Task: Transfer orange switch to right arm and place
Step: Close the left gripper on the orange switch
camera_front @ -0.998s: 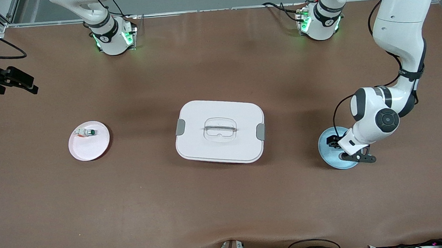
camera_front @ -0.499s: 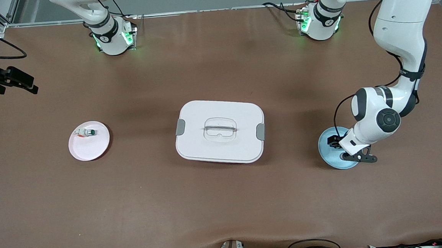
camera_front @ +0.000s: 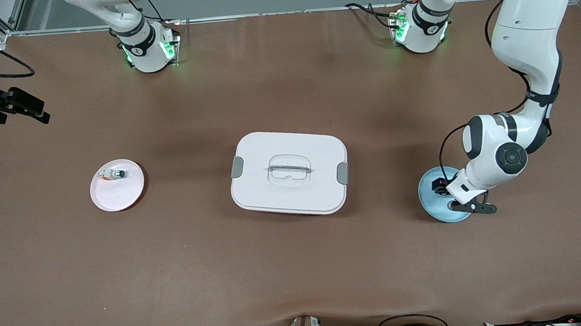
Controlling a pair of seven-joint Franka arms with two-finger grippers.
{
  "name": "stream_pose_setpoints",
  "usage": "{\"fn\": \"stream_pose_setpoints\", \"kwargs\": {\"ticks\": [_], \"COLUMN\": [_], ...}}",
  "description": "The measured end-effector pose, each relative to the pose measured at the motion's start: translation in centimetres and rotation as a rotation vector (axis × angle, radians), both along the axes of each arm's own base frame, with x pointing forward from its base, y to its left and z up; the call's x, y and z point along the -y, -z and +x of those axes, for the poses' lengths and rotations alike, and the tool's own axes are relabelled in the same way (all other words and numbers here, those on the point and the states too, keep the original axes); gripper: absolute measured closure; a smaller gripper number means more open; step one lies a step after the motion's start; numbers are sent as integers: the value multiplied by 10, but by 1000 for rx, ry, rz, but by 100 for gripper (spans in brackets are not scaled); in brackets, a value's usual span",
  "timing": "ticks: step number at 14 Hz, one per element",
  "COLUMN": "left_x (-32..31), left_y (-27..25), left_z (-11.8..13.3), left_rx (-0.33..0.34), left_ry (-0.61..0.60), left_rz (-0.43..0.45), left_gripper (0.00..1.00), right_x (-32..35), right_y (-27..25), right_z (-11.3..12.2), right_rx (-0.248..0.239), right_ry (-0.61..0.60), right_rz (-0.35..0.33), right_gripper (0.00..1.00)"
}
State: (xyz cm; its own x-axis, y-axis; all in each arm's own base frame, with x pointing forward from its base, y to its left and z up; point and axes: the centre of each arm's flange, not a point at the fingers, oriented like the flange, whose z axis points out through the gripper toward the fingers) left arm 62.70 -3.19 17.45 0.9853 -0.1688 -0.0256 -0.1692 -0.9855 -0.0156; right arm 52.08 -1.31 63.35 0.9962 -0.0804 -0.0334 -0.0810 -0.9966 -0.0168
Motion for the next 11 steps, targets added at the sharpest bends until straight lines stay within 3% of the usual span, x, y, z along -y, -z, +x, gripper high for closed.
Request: {"fn": "stream_pose_setpoints", "kwargs": {"ticks": [11], "left_x": [-2], "left_y": [-7], "left_z": [2], "left_rx": [-4], "left_ry": [-22], "left_rz": [1], "left_gripper": [28], "right_x": [0], "right_y": [0], "right_z": [0], "right_rx": [0], "right_ry": [0], "right_rz": [0], "right_gripper": [0]}}
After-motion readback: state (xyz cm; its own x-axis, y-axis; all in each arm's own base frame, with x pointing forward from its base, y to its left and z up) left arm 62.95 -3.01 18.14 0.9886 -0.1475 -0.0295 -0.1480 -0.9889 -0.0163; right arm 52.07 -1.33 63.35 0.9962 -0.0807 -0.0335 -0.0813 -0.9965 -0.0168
